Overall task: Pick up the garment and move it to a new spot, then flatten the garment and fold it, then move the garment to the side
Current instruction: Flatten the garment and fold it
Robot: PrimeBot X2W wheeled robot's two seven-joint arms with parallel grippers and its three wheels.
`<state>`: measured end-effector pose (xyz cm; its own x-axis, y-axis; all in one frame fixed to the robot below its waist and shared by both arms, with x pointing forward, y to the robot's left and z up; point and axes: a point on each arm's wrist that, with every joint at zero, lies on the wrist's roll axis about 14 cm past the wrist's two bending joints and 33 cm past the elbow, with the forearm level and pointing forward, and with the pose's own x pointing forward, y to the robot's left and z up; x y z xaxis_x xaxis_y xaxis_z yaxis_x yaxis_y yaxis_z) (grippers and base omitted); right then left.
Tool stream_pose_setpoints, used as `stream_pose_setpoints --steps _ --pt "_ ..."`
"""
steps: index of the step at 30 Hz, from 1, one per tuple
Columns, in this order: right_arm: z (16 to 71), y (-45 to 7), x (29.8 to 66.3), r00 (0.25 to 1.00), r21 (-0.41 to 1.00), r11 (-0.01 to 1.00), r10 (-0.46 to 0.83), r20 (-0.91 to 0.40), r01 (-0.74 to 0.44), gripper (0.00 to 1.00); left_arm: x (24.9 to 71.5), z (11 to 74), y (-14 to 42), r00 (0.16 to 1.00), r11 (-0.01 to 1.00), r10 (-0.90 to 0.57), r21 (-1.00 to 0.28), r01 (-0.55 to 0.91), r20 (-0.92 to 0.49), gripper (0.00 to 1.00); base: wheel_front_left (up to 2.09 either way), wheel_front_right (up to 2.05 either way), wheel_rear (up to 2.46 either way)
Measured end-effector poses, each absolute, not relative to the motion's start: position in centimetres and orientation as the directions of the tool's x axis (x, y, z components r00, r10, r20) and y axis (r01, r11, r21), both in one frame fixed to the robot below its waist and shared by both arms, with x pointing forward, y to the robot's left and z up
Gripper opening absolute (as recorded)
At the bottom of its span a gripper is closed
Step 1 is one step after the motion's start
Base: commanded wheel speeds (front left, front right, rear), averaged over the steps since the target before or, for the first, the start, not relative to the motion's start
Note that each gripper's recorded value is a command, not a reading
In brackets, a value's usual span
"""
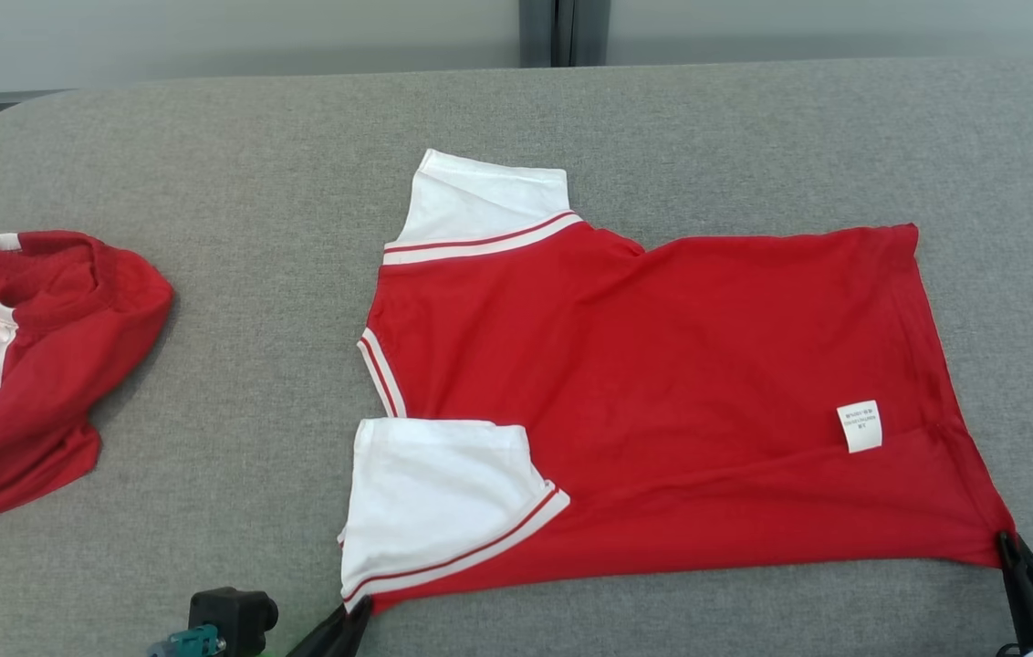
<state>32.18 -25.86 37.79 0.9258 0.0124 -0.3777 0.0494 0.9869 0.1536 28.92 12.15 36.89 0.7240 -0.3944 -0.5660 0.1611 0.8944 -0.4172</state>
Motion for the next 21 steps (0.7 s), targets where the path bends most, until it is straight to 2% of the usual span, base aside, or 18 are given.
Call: stream_pose_setpoints --steps 1,2,3,4,5,6,9,14,17,21 --pt "37.8 -25.9 32.2 0.926 0.153 0.987 0.011 -0.377 0.05 0.15 28.8 36.8 12.1 0.721 0.894 -0.396 -0.417 0.162 -0.569 0.0 0.0 0.0 0.0" --pt "37.8 -26.0 32.2 0.926 0.152 0.987 0.009 -0.377 0.052 0.56 28.8 36.8 12.2 0.721 0.896 -0.393 -0.415 0.16 -0.571 0.0 0.0 0.0 0.0" --pt "37.9 -26.2 32.2 0.928 0.15 0.987 0.001 -0.373 0.059 1.0 28.8 36.8 12.2 0.721 0.896 -0.392 -0.414 0.159 -0.572 0.04 0.0 0.0 0.0" --pt "38.1 -26.4 32.3 0.93 0.15 0.986 -0.009 -0.367 0.068 1.0 28.7 36.7 12.2 0.719 0.897 -0.392 -0.412 0.159 -0.574 0.42 0.0 0.0 0.0" --pt "38.3 -26.6 32.4 0.932 0.149 0.986 -0.015 -0.361 0.073 1.0 28.6 36.6 12.2 0.719 0.899 -0.387 -0.408 0.157 -0.578 0.94 0.0 0.0 0.0" --pt "38.6 -26.8 32.5 0.936 0.146 0.987 -0.015 -0.352 0.071 1.0 28.5 36.6 12.3 0.719 0.901 -0.384 -0.404 0.155 -0.579 1.0 0.0 0.0 0.0" --pt "40.2 -27.3 33.2 0.954 0.141 0.987 -0.027 -0.298 0.072 1.0 29.1 37.5 12.1 0.746 0.896 -0.385 -0.414 0.161 -0.543 1.0 0.0 0.0 0.0" --pt "43.8 -26.7 35.7 0.985 0.114 0.993 0.002 -0.175 0.018 1.0 33.2 43.5 11.0 0.836 0.857 -0.428 -0.449 0.254 -0.343 1.0 0.0 0.0 0.0" --pt "44.9 -25.7 37.3 0.992 0.119 0.993 0.018 -0.124 -0.003 1.0 37.8 48.6 11.7 0.879 0.868 -0.427 -0.367 0.334 -0.211 1.0 0.0 0.0 0.0" --pt "45.0 -24.3 39.3 0.993 0.114 0.992 0.057 -0.106 -0.044 1.0 43.4 54.3 11.6 0.879 0.873 -0.463 -0.229 0.43 -0.111 1.0 0.0 0.0 0.0"
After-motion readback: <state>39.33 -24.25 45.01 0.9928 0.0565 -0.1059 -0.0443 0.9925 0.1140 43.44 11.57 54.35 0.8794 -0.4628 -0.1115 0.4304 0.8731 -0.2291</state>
